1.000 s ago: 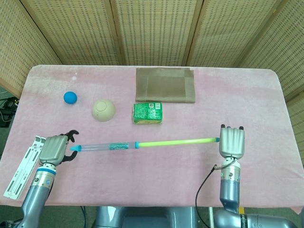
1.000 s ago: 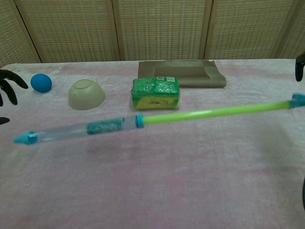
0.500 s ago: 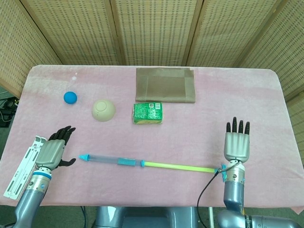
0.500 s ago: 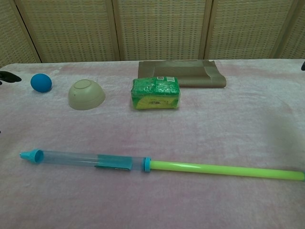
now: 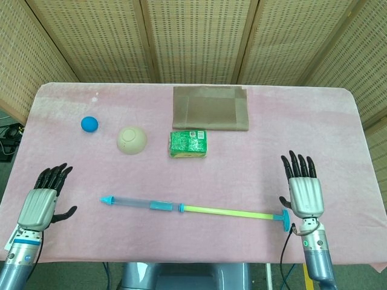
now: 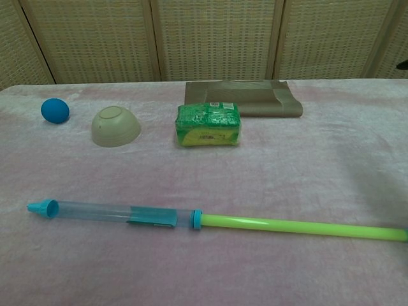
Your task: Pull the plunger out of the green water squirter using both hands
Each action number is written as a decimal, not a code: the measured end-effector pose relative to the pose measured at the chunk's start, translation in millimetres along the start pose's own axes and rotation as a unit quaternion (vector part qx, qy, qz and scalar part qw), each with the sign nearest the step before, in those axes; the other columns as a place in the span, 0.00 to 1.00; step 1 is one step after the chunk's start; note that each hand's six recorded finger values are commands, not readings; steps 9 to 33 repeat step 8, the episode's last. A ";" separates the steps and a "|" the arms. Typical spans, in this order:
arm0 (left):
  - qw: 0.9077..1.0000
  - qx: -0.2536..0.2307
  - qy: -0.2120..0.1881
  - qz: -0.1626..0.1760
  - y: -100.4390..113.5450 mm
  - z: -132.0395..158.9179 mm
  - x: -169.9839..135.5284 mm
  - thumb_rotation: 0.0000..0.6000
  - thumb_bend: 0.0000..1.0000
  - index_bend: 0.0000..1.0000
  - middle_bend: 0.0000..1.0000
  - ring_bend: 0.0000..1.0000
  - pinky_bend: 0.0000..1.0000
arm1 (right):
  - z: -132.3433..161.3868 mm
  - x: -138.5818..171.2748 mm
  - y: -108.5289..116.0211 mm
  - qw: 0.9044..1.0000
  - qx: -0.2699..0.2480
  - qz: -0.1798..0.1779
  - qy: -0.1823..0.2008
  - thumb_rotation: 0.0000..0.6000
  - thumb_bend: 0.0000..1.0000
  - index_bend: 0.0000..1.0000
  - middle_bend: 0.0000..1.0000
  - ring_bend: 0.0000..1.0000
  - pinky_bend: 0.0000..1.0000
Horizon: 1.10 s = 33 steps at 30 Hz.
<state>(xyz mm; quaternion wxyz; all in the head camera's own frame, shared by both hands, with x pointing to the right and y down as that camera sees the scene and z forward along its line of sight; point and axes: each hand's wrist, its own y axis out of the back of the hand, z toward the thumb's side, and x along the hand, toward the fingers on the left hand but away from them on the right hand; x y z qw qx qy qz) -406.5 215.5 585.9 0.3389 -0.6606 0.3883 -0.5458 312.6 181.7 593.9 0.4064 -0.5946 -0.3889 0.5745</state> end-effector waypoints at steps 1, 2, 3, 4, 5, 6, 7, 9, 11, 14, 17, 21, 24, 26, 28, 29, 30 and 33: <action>1.000 0.007 0.000 0.007 -0.1 -3.6 -3.2 1.00 0.22 0.00 0.00 0.00 0.00 | -3.5 3.9 -0.9 1.000 -0.008 -0.007 0.011 1.00 0.18 0.06 0.00 0.00 0.00; 1.000 0.015 0.000 0.013 -0.8 -7.1 -6.1 1.00 0.22 0.00 0.00 0.00 0.00 | -9.2 9.5 -2.7 0.999 -0.015 -0.016 0.026 1.00 0.18 0.06 0.00 0.00 0.00; 1.000 0.024 0.000 0.017 -2.8 -11.5 -9.9 1.00 0.21 0.00 0.00 0.00 0.00 | -14.5 13.8 -4.7 0.999 -0.017 -0.021 0.034 1.00 0.18 0.05 0.00 0.00 0.00; 0.999 0.030 0.000 0.019 -5.0 -14.5 -12.7 1.00 0.21 0.00 0.00 0.00 0.00 | -20.8 18.2 -7.2 0.999 -0.017 -0.024 0.040 1.00 0.18 0.05 0.00 0.00 0.00; 0.999 0.036 0.001 0.019 -7.5 -17.6 -15.5 1.00 0.21 0.00 0.00 0.00 0.00 | -30.8 24.3 -11.1 0.999 -0.015 -0.025 0.042 1.00 0.17 0.04 0.00 0.00 0.00; 0.999 0.042 0.002 0.019 -10.4 -21.3 -18.6 1.00 0.21 0.00 0.00 0.00 0.00 | -38.2 28.6 -14.0 0.999 -0.014 -0.025 0.043 1.00 0.17 0.04 0.00 0.00 0.00; 0.999 0.045 0.003 0.019 -11.9 -23.4 -20.7 1.00 0.21 0.00 0.00 0.00 0.00 | -45.0 32.9 -16.7 0.999 -0.013 -0.024 0.042 1.00 0.17 0.03 0.00 0.00 0.00; 0.999 0.048 0.003 0.021 -13.0 -24.9 -22.6 1.00 0.21 0.00 0.00 0.00 0.00 | -52.5 39.0 -20.0 0.999 -0.013 -0.022 0.042 1.00 0.17 0.03 0.00 0.00 0.00; 0.999 0.048 0.003 0.021 -13.0 -24.9 -22.6 1.00 0.21 0.00 0.00 0.00 0.00 | -52.5 39.0 -20.0 0.999 -0.013 -0.022 0.042 1.00 0.17 0.03 0.00 0.00 0.00; 0.999 0.048 0.003 0.021 -13.0 -24.9 -22.6 1.00 0.21 0.00 0.00 0.00 0.00 | -52.5 39.0 -20.0 0.999 -0.013 -0.022 0.042 1.00 0.17 0.03 0.00 0.00 0.00; 0.999 0.048 0.003 0.021 -13.0 -24.9 -22.6 1.00 0.21 0.00 0.00 0.00 0.00 | -52.5 39.0 -20.0 0.999 -0.013 -0.022 0.042 1.00 0.17 0.03 0.00 0.00 0.00; 0.999 0.048 0.003 0.021 -13.0 -24.9 -22.6 1.00 0.21 0.00 0.00 0.00 0.00 | -52.5 39.0 -20.0 0.999 -0.013 -0.022 0.042 1.00 0.17 0.03 0.00 0.00 0.00; 0.999 0.048 0.003 0.021 -13.0 -24.9 -22.6 1.00 0.21 0.00 0.00 0.00 0.00 | -52.5 39.0 -20.0 0.999 -0.013 -0.022 0.042 1.00 0.17 0.03 0.00 0.00 0.00; 0.999 0.048 0.003 0.021 -13.0 -24.9 -22.6 1.00 0.21 0.00 0.00 0.00 0.00 | -52.5 39.0 -20.0 0.999 -0.013 -0.022 0.042 1.00 0.17 0.03 0.00 0.00 0.00; 0.999 0.048 0.003 0.021 -13.0 -24.9 -22.6 1.00 0.21 0.00 0.00 0.00 0.00 | -52.5 39.0 -20.0 0.999 -0.013 -0.022 0.042 1.00 0.17 0.03 0.00 0.00 0.00; 0.999 0.048 0.003 0.021 -13.0 -24.9 -22.6 1.00 0.21 0.00 0.00 0.00 0.00 | -52.5 39.0 -20.0 0.999 -0.013 -0.022 0.042 1.00 0.17 0.03 0.00 0.00 0.00; 0.999 0.048 0.003 0.021 -13.0 -24.9 -22.6 1.00 0.21 0.00 0.00 0.00 0.00 | -52.5 39.0 -20.0 0.999 -0.013 -0.022 0.042 1.00 0.17 0.03 0.00 0.00 0.00; 0.999 0.048 0.003 0.021 -13.0 -24.9 -22.6 1.00 0.21 0.00 0.00 0.00 0.00 | -52.5 39.0 -20.0 0.999 -0.013 -0.022 0.042 1.00 0.17 0.03 0.00 0.00 0.00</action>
